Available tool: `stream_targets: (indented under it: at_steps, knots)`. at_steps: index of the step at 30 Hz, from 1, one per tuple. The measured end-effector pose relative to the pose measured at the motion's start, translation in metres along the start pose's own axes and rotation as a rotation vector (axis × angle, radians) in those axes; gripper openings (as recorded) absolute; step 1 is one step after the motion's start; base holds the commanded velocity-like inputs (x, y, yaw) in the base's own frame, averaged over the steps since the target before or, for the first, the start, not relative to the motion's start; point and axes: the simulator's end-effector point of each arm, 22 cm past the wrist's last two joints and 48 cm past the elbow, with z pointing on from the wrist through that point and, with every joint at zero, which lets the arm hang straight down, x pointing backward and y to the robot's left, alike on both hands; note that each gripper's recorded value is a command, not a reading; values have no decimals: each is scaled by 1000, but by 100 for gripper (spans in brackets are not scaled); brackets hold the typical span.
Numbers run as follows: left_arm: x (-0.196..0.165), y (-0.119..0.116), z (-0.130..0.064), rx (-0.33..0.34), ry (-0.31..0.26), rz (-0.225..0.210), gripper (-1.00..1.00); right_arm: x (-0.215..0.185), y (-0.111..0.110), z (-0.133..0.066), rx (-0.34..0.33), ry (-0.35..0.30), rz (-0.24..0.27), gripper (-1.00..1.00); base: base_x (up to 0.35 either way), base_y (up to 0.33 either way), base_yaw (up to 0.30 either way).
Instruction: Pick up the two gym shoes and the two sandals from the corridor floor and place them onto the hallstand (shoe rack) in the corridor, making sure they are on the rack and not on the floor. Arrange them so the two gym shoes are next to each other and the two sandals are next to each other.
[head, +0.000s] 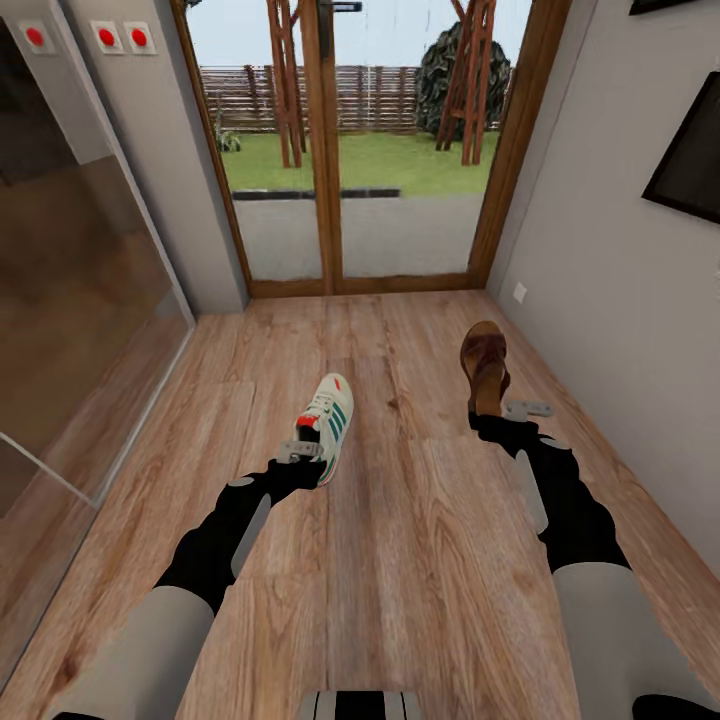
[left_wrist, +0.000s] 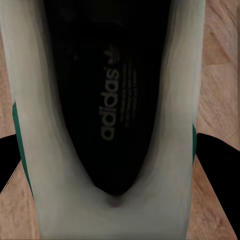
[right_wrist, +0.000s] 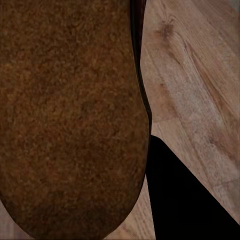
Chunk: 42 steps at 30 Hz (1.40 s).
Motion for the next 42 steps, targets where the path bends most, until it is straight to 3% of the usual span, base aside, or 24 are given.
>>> stream_targets:
  at_steps: [37,42]
  knots:
    - [-115,-30,-82,4,-201,69,-100,-125,12,-90,-32,-209,15,-100,0,0,0]
    - [-119,-32,-85,4,-208,72,-100,-129,13,-94,-33,-216,15,-100,0,0,0]
